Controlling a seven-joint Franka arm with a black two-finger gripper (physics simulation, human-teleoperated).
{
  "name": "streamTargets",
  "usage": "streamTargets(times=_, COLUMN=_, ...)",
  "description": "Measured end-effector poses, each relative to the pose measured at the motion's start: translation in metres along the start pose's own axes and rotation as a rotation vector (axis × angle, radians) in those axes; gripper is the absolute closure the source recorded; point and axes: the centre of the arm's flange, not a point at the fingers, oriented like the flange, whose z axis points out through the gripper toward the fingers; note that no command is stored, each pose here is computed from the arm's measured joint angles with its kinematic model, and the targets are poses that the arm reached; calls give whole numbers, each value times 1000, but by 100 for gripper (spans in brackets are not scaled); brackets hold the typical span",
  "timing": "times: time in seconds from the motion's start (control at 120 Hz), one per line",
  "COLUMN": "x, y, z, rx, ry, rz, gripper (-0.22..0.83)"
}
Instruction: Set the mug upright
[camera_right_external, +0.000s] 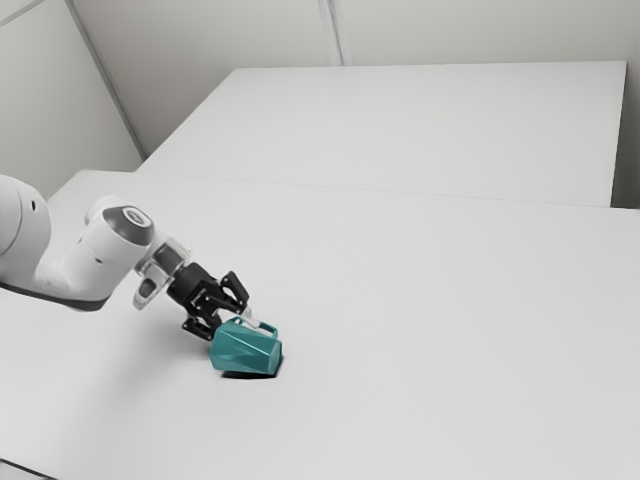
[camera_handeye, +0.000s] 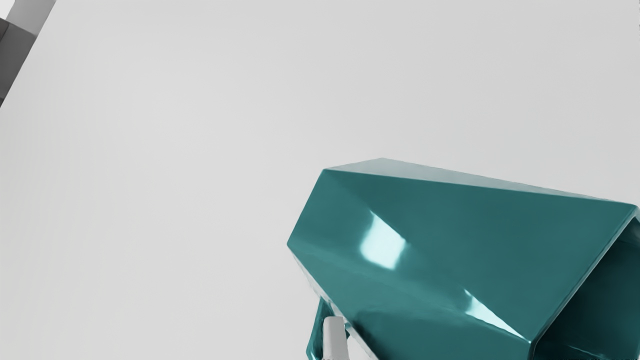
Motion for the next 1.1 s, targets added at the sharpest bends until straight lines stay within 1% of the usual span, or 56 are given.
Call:
streamTargets(times=0.108, x=1, y=-6, z=1, rx=-17, ry=-5, rz=18, gripper=63)
streamTargets(times=0.267, x=6, y=-26, z=-7, rx=-42, ry=-29, rz=67, gripper=72)
streamTargets(times=0.542, x=24, y=-67, z=-9, rx=-101, ry=-57, rz=171, gripper=76)
streamTargets(times=0.708, x=37, y=-88, z=-11, rx=-209, ry=-86, rz=263, gripper=77)
streamTargets(times=0.85, x=46, y=-105, z=-17, rx=-395, ry=-142, rz=393, gripper=77)
streamTargets(times=0.992, x=56, y=-135, z=-12, rx=-589, ry=-194, rz=562, gripper=78)
streamTargets(times=1.1, x=56, y=-144, z=-10, rx=-684, ry=-225, rz=644, gripper=78)
